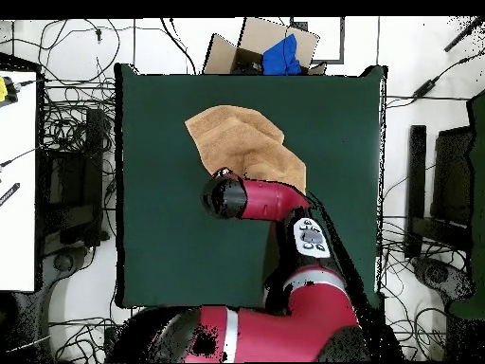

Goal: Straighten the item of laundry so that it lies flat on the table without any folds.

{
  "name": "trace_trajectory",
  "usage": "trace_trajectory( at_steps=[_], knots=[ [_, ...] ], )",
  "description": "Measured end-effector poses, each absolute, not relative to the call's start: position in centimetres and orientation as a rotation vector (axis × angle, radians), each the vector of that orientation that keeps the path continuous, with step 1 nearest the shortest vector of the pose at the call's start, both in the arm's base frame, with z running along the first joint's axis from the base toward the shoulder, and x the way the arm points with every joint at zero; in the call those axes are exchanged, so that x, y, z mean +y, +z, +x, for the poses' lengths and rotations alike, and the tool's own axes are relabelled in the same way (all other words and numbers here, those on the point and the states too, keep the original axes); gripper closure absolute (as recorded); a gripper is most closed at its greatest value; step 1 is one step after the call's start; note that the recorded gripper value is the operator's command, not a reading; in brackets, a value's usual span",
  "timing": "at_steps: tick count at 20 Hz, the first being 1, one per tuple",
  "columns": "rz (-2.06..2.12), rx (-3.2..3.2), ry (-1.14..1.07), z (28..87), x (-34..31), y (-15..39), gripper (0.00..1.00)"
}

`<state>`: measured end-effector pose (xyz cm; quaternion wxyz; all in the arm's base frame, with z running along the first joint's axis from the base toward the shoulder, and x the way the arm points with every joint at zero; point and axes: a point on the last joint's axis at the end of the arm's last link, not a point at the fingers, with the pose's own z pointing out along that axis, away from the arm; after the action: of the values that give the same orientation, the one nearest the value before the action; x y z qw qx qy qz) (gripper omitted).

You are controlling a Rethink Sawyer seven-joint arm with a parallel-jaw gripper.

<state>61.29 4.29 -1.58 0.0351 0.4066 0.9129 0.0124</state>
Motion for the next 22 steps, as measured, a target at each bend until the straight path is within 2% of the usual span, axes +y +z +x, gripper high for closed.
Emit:
trace_trajectory(
  at_steps=[12, 22],
  knots=[
    [1.283, 2.728, 0.062, 62.2, 3.0, 4.9, 0.00],
    [1.253, 2.766, 0.053, 61.5, 4.9, 3.6, 0.00]
  ],
)
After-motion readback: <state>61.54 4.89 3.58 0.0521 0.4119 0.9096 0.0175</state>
